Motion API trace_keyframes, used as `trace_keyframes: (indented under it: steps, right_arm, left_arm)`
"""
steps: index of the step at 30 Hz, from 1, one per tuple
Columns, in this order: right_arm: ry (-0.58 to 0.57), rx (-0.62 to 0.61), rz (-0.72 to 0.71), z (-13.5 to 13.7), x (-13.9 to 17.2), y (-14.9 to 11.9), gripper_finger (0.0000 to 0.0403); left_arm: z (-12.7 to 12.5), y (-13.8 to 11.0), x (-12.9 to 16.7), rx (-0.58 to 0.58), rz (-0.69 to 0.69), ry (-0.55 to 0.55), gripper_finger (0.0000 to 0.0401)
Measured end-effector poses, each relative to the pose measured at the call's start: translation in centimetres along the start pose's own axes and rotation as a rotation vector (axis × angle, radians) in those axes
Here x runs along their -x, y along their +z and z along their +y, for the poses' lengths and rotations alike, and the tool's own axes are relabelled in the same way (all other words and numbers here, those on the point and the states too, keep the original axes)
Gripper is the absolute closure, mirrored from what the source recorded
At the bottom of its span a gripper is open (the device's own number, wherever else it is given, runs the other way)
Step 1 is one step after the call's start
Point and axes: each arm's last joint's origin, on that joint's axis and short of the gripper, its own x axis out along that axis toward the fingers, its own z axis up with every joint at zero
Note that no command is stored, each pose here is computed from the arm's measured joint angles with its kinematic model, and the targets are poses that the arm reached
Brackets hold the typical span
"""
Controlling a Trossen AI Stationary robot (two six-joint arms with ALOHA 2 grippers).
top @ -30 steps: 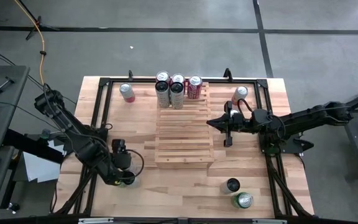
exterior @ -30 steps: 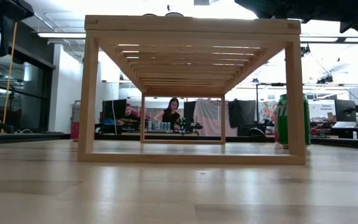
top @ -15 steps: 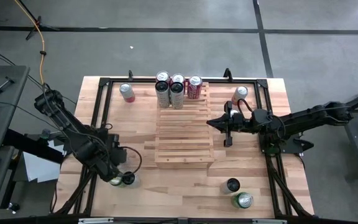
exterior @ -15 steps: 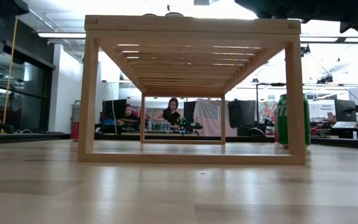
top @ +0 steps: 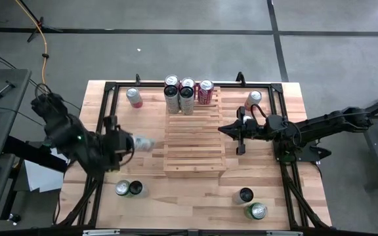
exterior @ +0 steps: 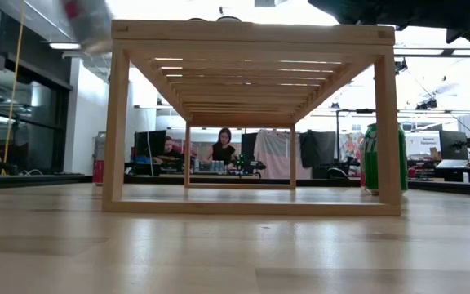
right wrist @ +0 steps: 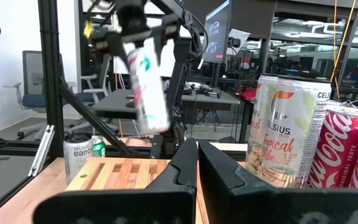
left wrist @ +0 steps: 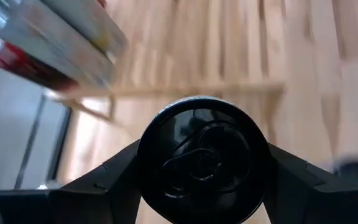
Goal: Place canned beverage on shelf
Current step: Align the bottom left peach vibe celsius soda can with the other tropical celsius soda can on the shelf
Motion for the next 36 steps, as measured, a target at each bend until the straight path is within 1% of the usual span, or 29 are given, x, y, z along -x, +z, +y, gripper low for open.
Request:
trace_keyframes:
  steps: [3,6,11,16,20,24,27,31,34,36]
  right_arm:
    - [0.004,-0.002,-0.001,0.0,0.0,0.0,0.0403]
    - [0.004,-0.021,-0.01,0.0,0.0,0.1,0.0403]
    - [0.005,-0.022,-0.024,0.0,0.0,0.2,0.0403]
    - [0.005,-0.021,-0.023,0.0,0.0,0.2,0.0403]
    - [0.006,-0.02,-0.018,0.0,0.0,0.2,0.0403]
    - [0.006,-0.019,-0.015,0.0,0.0,0.1,0.0403]
    - [0.006,-0.019,-0.016,0.0,0.0,0.1,0.0403]
    - [0.006,-0.019,-0.016,0.0,0.0,0.2,0.0403]
    - [0.005,-0.02,-0.02,0.0,0.0,0.2,0.0403]
    - [0.005,-0.02,-0.021,0.0,0.0,0.2,0.0403]
  left_arm:
    - [0.9,1.3,0.4,0.028,-0.086,0.036,0.0163]
    - [1.3,2.6,0.1,0.032,-0.15,0.042,0.0163]
    - [1.3,4.7,-1.2,-0.01,-0.206,0.03,0.0163]
    - [1.1,5.3,-2.2,-0.072,-0.186,0.034,0.0163]
    - [0.9,5.5,-2.9,-0.078,-0.162,0.035,0.0163]
    - [1.1,5.8,-3.6,-0.077,-0.147,0.079,0.0163]
    - [1.7,6.2,-4.7,-0.053,-0.123,0.141,0.0163]
    - [3.1,6.9,-6.3,0.004,-0.092,0.202,0.0163]
    - [4.3,7.4,-7.4,0.062,-0.079,0.205,0.0163]
    - [5.2,7.6,-8.0,0.112,-0.061,0.177,0.0163]
